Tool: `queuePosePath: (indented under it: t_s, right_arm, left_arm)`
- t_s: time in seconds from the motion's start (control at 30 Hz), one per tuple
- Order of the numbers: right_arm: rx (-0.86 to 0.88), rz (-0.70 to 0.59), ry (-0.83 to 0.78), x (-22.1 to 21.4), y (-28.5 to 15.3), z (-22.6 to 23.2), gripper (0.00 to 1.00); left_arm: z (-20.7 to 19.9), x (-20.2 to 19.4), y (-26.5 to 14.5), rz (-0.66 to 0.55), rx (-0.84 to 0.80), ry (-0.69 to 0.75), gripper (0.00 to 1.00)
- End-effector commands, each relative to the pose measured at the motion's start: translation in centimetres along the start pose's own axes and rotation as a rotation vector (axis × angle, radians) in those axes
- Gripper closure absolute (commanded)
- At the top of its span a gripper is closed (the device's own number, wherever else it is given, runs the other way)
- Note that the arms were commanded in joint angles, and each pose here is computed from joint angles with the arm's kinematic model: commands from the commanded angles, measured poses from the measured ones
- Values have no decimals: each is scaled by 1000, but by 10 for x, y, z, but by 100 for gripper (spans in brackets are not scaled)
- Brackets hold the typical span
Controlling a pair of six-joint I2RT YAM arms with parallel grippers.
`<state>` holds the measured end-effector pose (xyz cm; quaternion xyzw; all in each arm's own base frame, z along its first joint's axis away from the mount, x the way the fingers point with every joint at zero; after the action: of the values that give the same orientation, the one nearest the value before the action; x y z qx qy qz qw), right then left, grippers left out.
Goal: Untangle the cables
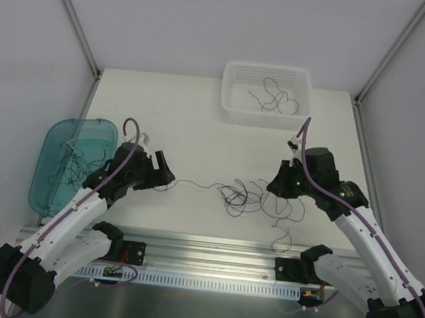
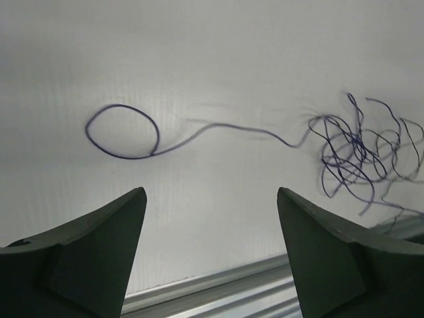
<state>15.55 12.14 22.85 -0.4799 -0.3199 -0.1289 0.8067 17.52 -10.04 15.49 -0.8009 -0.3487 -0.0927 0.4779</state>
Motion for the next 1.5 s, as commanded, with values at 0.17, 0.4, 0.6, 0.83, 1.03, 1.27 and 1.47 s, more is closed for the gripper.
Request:
queuePosePath:
  t_s: [0.17, 0.4, 0.6, 0.83, 1.03, 1.27, 1.47]
  right_arm:
    - [46, 43, 26, -14, 8, 10, 99]
    - [23, 49, 66, -34, 20, 9, 99]
    - [12, 37, 66, -51, 36, 17, 95]
    - [-6, 35, 50, -61, 46, 22, 90]
    - [3, 57, 38, -68, 54, 26, 82]
    - [44, 17, -37, -58, 44, 35, 38]
    - [16, -15, -80, -46, 39, 39, 25]
  left_arm:
    - [-77, -19, -13, 114, -237, 324, 16]
    - [-108, -34, 22, 137, -98, 116, 19]
    - [-124, -50, 53, 86, 23, -8, 19]
    - [-105, -60, 80, 5, 174, -205, 17]
    - [-103, -60, 97, -52, 216, -290, 20]
    - [-97, -66, 110, -54, 267, -300, 44]
    - [-97, -64, 115, -74, 277, -247, 87]
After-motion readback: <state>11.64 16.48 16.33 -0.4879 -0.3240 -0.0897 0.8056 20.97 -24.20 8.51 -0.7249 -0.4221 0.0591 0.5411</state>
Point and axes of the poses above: each gripper's point midway between its finger pads, its own y axis out along the fingers, its own z axis along the line the jaws close on, x = y × z, the point moved 7 cm from there along -y, back along the fingers, and after that the axes turned 7 degrees about -y, right-handed, at the moved point
